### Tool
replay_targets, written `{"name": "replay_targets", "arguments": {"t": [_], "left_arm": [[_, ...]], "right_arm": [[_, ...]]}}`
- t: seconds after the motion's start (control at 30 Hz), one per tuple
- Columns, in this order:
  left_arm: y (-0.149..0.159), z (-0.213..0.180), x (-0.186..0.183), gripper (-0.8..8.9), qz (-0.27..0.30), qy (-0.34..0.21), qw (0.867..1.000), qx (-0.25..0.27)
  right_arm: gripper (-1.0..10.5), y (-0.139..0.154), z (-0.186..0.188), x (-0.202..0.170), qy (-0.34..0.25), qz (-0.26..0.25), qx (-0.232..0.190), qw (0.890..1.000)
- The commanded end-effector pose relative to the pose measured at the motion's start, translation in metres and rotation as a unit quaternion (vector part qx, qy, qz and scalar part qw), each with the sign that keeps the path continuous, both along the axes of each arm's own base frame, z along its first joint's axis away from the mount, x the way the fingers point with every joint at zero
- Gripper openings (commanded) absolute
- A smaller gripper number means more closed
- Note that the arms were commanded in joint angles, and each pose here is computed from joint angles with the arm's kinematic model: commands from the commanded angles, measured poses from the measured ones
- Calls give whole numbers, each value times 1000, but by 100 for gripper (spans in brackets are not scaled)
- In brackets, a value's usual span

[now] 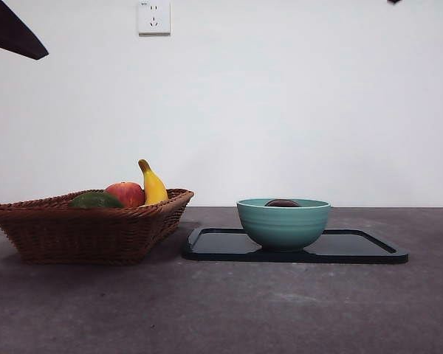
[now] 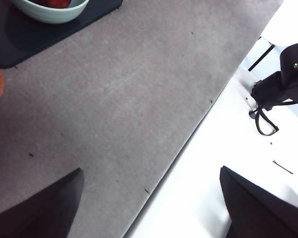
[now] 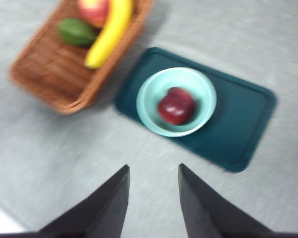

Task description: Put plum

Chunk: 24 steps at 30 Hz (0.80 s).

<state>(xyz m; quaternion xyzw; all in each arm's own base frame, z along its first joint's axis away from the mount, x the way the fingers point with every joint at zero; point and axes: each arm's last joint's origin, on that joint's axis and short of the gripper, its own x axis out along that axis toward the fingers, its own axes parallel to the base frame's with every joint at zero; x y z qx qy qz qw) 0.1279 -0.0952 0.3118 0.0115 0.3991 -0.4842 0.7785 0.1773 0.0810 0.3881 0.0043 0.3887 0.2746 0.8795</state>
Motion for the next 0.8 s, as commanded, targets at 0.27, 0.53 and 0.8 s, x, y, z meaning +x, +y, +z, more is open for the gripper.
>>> {"name": "replay_targets", "arguments": {"t": [0.27,0.53,0.8], "left_arm": [[-3,6,3,437,-7,-25,1000,-16],[-3,6,3,437,-7,-25,1000,-16],[-3,6,3,437,-7,-25,1000,-16]], "right_arm": [[159,-1,-40,-55,21,63,1,998],[159,-7,-65,-83,34,103,18,994],[159,-11,-66,-88,27,101,23,994]]}}
